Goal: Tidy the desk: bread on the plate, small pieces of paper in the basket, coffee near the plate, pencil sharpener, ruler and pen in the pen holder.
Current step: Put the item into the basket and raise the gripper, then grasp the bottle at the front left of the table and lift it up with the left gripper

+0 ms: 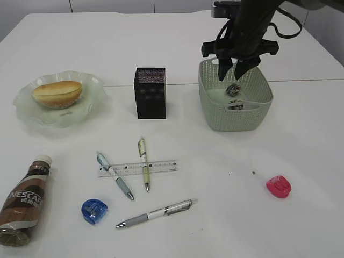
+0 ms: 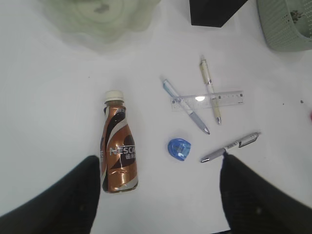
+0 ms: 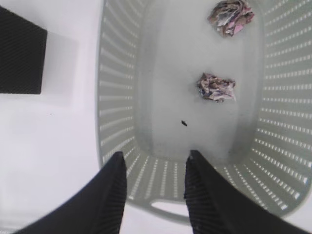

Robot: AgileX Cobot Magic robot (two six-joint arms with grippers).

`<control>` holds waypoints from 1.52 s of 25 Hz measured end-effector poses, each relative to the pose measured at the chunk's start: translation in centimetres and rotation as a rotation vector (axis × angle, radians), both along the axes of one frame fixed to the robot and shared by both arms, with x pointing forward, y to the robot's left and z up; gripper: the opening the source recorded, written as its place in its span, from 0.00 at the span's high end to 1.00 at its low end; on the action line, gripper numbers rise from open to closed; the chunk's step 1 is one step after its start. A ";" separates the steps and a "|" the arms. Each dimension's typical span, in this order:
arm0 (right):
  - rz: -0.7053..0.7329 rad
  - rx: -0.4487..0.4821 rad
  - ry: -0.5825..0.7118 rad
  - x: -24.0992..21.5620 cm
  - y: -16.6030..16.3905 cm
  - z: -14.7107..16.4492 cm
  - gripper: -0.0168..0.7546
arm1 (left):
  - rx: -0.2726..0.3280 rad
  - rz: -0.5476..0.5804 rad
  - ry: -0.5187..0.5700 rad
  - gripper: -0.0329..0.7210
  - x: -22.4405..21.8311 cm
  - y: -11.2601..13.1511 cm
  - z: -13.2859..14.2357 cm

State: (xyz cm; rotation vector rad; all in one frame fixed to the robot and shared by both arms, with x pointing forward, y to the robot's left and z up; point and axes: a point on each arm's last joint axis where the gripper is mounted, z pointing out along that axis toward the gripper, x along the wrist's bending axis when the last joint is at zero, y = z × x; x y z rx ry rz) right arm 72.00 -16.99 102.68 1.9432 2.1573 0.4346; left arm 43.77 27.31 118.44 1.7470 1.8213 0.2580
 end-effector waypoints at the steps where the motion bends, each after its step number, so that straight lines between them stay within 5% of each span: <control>1: 0.010 0.009 0.004 -0.3 0.0 0.3 0.60 | 0.000 0.000 0.005 0.21 0.1 0.0 -0.1; 15: 0.036 0.062 0.018 -11.0 -2.2 8.0 0.61 | 0.016 0.004 0.213 0.20 5.7 -0.1 -4.9; 20: 0.041 0.118 -0.030 -16.0 -3.2 11.3 0.51 | 0.037 0.007 0.326 0.16 8.4 0.0 -8.3; 30: 0.048 0.151 -0.076 -22.1 -4.7 13.4 0.45 | 0.060 0.006 0.554 0.15 12.7 -0.2 -15.8; 38: 0.048 0.153 -0.076 -22.4 -4.7 13.5 0.45 | 0.175 -0.032 0.645 0.15 13.7 -2.8 -19.6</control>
